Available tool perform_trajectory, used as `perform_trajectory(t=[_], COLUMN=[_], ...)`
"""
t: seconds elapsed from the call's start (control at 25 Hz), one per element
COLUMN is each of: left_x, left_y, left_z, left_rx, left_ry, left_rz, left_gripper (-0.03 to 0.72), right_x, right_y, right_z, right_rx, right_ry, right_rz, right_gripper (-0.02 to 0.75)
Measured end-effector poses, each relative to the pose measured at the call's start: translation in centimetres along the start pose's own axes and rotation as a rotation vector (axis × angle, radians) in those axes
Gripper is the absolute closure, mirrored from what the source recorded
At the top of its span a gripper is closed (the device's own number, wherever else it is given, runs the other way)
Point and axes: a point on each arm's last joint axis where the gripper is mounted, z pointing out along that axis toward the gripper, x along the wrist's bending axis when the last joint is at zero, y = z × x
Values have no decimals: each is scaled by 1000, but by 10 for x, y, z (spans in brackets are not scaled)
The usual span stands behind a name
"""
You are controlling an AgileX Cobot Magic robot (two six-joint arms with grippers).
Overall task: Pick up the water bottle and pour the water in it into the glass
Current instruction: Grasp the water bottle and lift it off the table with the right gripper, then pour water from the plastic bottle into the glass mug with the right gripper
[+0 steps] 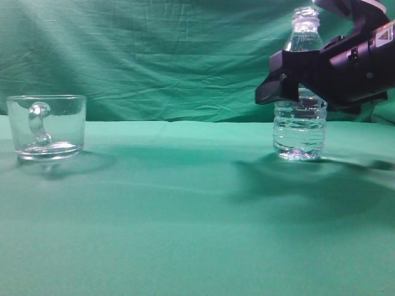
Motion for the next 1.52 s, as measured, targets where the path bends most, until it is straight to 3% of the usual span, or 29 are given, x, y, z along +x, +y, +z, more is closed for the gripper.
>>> perform_trajectory(t=[0.04, 0.24, 0.6, 0.8, 0.96, 1.2, 1.52], left_x=[0, 0, 0, 0, 0, 0, 0], left_y=[0, 0, 0, 0, 0, 0, 0], left_z=[0, 0, 0, 0, 0, 0, 0], left_rx=[0, 0, 0, 0, 0, 0, 0], left_ry=[0, 0, 0, 0, 0, 0, 0], left_rz=[0, 0, 0, 0, 0, 0, 0], left_gripper=[688, 688, 688, 688, 688, 688, 688], right_x=[0, 2, 12, 32, 56, 101, 141], right_y=[0, -1, 8, 76, 102, 125, 115], right_z=[0, 0, -4, -1, 11, 30, 63], right_rx=[0, 14, 20, -25, 65, 185, 283], right_ry=[0, 19, 114, 178, 163, 68, 24], right_rz=[-14, -41, -115, -175, -282, -475, -711], right_gripper=[302, 465, 458, 458, 458, 458, 458])
